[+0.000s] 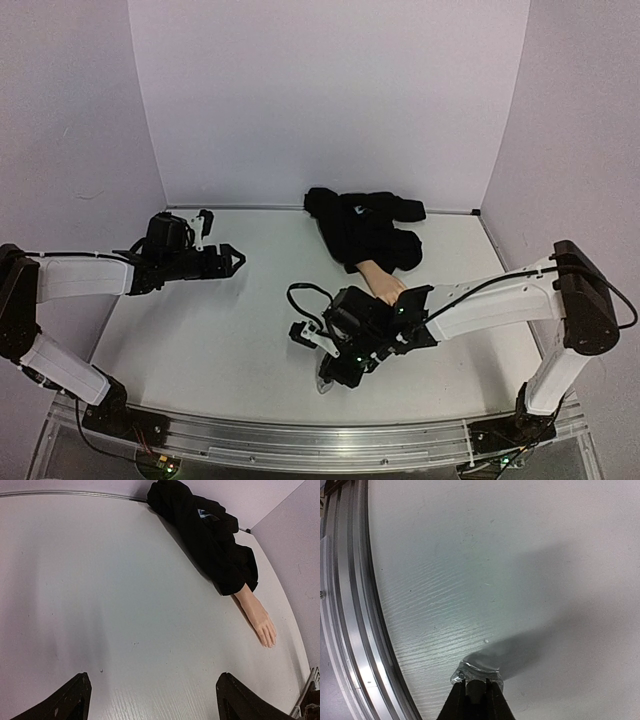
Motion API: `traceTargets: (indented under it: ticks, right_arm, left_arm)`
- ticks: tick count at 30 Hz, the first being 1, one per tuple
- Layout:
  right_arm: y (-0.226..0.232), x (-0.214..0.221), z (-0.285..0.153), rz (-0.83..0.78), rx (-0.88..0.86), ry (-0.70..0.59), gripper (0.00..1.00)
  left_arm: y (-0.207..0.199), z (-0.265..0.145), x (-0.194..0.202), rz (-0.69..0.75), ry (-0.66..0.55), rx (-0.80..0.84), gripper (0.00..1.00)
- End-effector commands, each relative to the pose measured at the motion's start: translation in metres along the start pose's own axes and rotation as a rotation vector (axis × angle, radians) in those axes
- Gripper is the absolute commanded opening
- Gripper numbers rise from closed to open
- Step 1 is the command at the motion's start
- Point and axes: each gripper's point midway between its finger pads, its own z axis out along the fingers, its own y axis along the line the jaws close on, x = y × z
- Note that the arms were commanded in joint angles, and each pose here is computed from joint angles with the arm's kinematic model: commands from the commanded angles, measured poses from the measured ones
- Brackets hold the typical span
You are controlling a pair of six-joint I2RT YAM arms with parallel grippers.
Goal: Paint the nails
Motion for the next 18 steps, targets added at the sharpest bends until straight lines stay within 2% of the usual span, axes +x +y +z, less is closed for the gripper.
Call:
traceTargets:
  ticks: [1,5,9,12,18]
  right_arm:
    - [-0.029,-0.021,-0.026,0.083,0.141,-0.117,0.0]
    - [-0.082,-0.025,-0.053,0.293,0.249,-0.213,0.0]
    - [-0.131,-0.029,-0.088,0.5,0.342,-0.31,0.0]
    - [-0.146,-0.037,-0.108,0.58,0.363,-0.347,0.0]
    - [-0.152,-0.056,-0.133,0.645,0.356,-0.365,0.0]
  left_arm:
    - [-0.027,-0.004,-0.013,0.049,-0.051,0.121,0.89]
    - [-0.065,-0.005,-0.01,0.144,-0.074,0.244,0.9]
    - [-0.119,-0.006,0.005,0.329,-0.143,0.371,0.91]
    - [-0.157,-0.01,0.018,0.487,-0.232,0.503,0.9]
    - [-0.214,0.009,0.051,0.719,-0.254,0.667,0.85]
